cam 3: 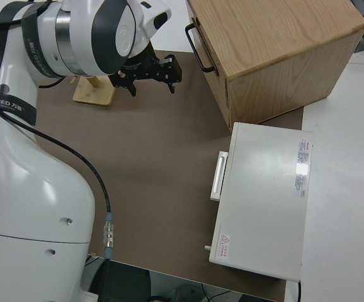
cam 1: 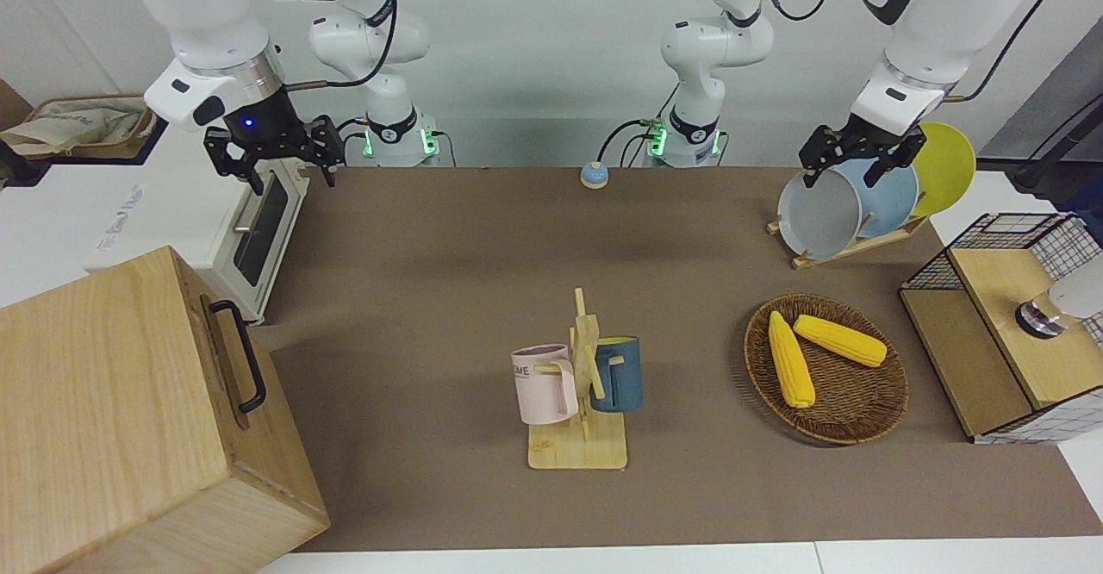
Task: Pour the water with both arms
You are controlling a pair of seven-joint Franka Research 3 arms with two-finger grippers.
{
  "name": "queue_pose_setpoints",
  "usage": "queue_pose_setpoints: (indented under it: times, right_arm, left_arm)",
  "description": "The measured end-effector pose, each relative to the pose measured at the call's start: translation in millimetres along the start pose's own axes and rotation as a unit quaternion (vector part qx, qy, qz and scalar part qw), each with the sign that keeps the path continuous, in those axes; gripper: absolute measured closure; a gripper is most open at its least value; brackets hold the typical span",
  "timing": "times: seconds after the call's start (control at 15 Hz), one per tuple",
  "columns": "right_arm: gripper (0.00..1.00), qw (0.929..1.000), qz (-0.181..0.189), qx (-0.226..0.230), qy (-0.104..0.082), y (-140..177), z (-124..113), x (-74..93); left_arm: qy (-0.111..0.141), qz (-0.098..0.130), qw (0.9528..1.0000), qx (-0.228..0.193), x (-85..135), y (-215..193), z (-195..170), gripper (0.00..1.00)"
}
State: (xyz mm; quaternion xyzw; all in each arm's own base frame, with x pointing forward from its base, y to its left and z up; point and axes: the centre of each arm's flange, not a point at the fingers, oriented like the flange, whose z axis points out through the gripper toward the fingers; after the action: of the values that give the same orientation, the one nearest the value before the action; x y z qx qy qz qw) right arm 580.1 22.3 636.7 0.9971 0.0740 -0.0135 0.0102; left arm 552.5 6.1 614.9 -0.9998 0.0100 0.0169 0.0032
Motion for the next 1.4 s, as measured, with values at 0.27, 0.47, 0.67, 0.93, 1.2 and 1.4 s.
queue_pose_setpoints:
  times: [0.27, 0.47, 0.67, 0.93, 1.2, 1.4]
  right_arm:
    - [0.0, 1.0, 0.008, 0.0, 0.0, 9, 0, -1.1]
    - [0.0, 0.9999, 0.009, 0.012, 0.002, 9, -1, -1.6]
    - [0.0, 0.9999, 0.006, 0.016, 0.003, 4, -1, -1.1]
    - [0.0, 0.9998, -0.004, 0.017, 0.003, -22, 17, 7.5]
    - [0.0, 0.9998, -0.012, 0.016, 0.005, -72, 52, 23.7]
    - [0.0, 0.9995, -0.023, 0.015, 0.014, -113, 80, 38.0]
  left_arm:
    - [0.006, -0.03, 0.9995, 0.0, 0, 1, -6, 0.0]
    - [0.006, -0.026, 0.9996, 0.0, 0, 5, -6, 0.0]
    - [0.006, -0.024, 0.9997, 0.0, 0, 7, -6, 0.0]
    - [0.006, -0.023, 0.9997, 0.0, 0, 10, -6, 0.0]
    - [0.006, -0.024, 0.9997, 0.0, 0, 10, -6, 0.0]
    - [0.006, -0.026, 0.9996, 0.0, 0, 8, -6, 0.0]
